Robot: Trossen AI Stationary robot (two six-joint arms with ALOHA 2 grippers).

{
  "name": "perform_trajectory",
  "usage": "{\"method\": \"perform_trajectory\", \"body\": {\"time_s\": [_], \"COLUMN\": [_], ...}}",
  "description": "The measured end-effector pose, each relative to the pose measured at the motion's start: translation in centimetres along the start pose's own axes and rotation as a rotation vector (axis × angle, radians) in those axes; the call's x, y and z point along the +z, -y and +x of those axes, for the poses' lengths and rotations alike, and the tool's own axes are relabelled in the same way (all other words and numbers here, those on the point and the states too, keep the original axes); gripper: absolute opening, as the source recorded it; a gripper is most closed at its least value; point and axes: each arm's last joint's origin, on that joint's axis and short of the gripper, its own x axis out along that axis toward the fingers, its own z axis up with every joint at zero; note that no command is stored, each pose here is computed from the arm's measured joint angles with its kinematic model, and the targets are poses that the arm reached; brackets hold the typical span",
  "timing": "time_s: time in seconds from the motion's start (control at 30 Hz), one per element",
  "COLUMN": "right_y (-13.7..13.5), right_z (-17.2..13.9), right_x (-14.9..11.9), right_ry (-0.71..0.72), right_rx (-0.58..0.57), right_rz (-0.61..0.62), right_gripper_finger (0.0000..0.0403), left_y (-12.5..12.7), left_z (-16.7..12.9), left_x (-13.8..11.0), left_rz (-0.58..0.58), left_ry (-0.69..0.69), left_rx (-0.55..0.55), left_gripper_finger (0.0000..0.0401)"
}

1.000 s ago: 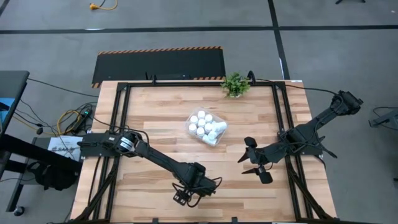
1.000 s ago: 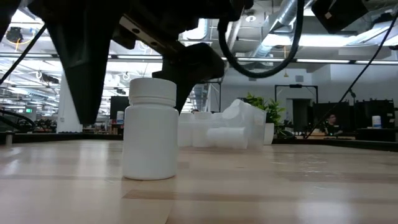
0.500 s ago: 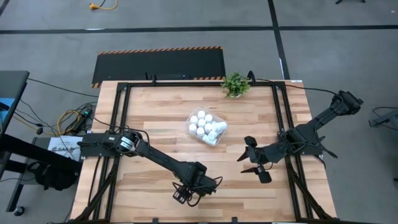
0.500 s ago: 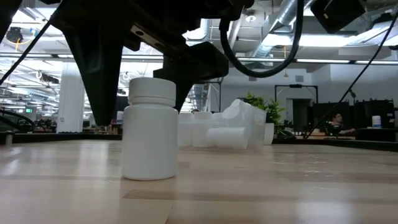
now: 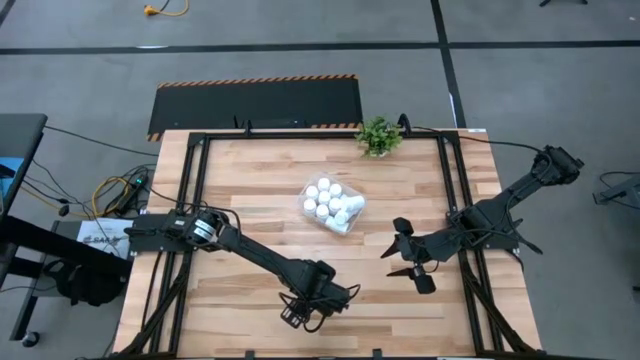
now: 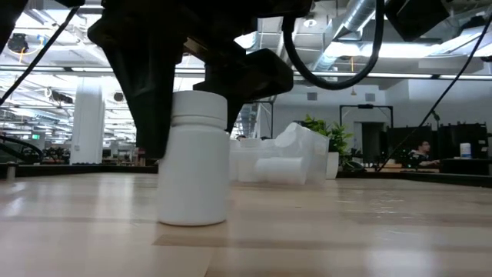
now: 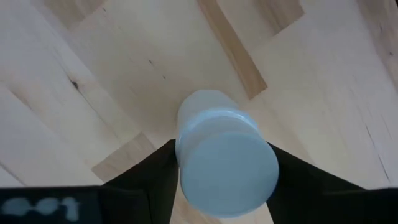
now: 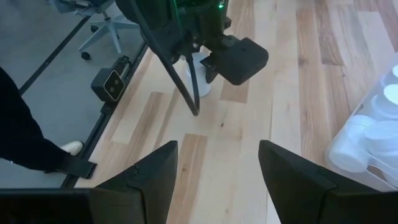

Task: Pick and place pill bottles into a basket
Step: Put the pill bottle into the bin

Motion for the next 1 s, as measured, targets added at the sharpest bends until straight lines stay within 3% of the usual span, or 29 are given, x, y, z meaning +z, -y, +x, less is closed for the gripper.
{"method": "perform_trajectory", "body": {"time_s": [0.27, 0.57, 0.77, 1.0], "right_y": [0.0, 0.0, 0.0, 0.1], "right_z": [0.0, 0.0, 0.0, 0.0], "right_x": [0.0, 0.0, 0.0, 0.0], "right_ry": [0.0, 0.0, -0.001, -0.003], "right_rx": [0.0, 0.0, 0.0, -0.006], "right_rz": [0.001, 0.001, 0.001, 0.004], "right_gripper_finger": [0.0218, 0.0218, 0.0218, 0.0218], "left_y": [0.0, 0.0, -1.2, -4.5], "left_z": [0.0, -2.5, -5.2, -10.1], "left_x": [0.0, -0.1, -0.7, -1.8], "left_rz": [0.0, 0.031, 0.052, 0.063], "left_ry": [0.001, -0.067, -0.15, -0.192], "left_rx": [0.011, 0.062, 0.12, 0.245], "left_gripper_finger": [0.0177, 0.018, 0.018, 0.018]}}
